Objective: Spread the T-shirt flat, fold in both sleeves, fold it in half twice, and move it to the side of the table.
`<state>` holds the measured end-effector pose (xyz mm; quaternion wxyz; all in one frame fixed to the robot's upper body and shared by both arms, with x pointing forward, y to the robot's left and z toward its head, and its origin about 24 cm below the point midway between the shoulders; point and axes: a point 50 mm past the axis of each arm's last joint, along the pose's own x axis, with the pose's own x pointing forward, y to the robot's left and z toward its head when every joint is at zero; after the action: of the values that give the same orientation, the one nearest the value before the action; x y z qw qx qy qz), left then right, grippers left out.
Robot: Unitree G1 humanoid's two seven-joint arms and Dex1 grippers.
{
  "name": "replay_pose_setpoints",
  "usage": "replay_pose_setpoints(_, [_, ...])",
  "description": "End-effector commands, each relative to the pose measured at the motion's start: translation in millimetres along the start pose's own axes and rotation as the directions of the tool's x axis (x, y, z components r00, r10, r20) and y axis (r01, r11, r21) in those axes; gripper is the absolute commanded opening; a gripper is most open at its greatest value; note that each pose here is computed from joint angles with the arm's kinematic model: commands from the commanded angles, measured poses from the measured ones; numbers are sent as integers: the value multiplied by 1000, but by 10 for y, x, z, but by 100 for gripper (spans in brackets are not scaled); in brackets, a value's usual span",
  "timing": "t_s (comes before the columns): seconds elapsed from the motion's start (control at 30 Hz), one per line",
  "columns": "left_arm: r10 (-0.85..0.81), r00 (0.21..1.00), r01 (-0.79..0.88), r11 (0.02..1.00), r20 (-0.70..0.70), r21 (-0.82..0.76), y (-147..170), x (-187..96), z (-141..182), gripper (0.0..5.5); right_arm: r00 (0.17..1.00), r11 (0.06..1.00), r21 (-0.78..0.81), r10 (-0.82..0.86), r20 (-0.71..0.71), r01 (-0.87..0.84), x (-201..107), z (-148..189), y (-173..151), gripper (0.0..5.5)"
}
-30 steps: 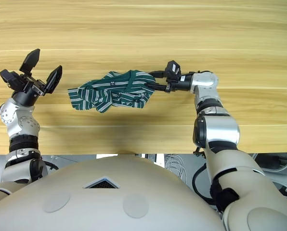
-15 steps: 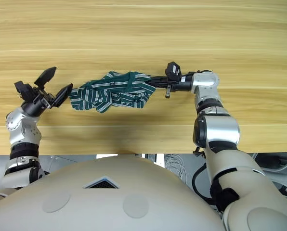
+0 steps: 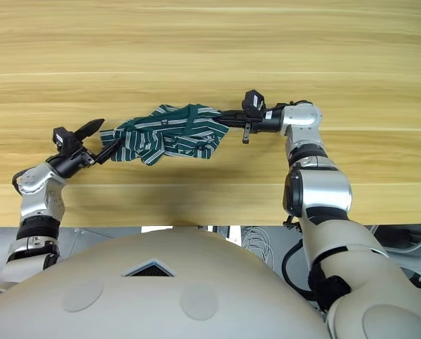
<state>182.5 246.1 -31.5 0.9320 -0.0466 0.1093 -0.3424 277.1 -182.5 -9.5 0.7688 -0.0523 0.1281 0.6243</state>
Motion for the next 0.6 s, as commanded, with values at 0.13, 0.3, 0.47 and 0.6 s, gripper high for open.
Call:
replay_pose_setpoints(0.13, [11,999,-10,1000,-49,12,-1,60,-63,282,1000,999,-46,2,16,-1,4,71,-33,0])
replay_pose_setpoints(0.3, [27,998,-26,999,-57,19,19,68,-64,193,1000,999,-54,5,24,-4,-8,78,-32,0])
replay_pose_setpoints(0.47, [26,998,-24,999,-60,24,13,82,-66,113,999,998,-60,15,36,-13,-15,85,-24,0])
replay_pose_setpoints(0.6, [11,999,-10,1000,-37,28,-4,98,-41,37,999,998,-67,14,49,-11,-20,99,-28,0])
